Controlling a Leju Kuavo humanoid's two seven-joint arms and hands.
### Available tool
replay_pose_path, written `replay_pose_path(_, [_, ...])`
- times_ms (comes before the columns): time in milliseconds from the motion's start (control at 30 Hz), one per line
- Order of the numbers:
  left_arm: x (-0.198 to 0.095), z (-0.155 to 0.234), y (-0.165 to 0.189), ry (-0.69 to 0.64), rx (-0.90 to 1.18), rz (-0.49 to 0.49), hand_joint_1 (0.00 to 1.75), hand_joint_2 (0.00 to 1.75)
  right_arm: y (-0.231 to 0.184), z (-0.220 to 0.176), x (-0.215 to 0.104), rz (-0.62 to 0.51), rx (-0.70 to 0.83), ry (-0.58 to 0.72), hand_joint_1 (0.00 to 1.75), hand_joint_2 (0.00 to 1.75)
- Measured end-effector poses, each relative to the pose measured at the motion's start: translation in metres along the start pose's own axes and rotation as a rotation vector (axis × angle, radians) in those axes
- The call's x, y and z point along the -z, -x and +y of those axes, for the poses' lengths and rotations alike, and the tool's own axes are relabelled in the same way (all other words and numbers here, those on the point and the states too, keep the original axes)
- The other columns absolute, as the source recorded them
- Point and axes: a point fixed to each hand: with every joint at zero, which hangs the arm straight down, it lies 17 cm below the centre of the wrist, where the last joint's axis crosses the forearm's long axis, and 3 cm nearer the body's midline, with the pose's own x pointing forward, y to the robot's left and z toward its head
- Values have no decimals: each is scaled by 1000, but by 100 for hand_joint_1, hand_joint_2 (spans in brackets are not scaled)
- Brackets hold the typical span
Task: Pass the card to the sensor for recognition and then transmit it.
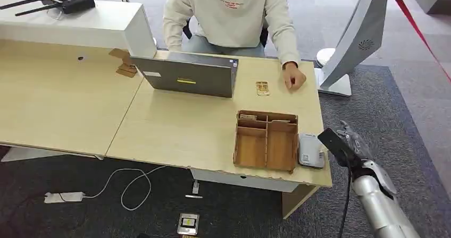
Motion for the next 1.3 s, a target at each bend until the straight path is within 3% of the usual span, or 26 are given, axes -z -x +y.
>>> replay_pose_path(833, [0, 0, 1, -2, -14, 8, 0, 0, -5, 29, -3, -8, -50, -130, 175, 175])
replay_pose_path(1100, [0, 0, 1, -2, -14, 8, 0, 0, -9, 19, 1, -19, -50, -92, 175, 175])
replay_pose_path(1300, [0, 1, -1, -3, -12, -3, 0, 0, -23, -6, 7, -68, -18, 4, 175, 175])
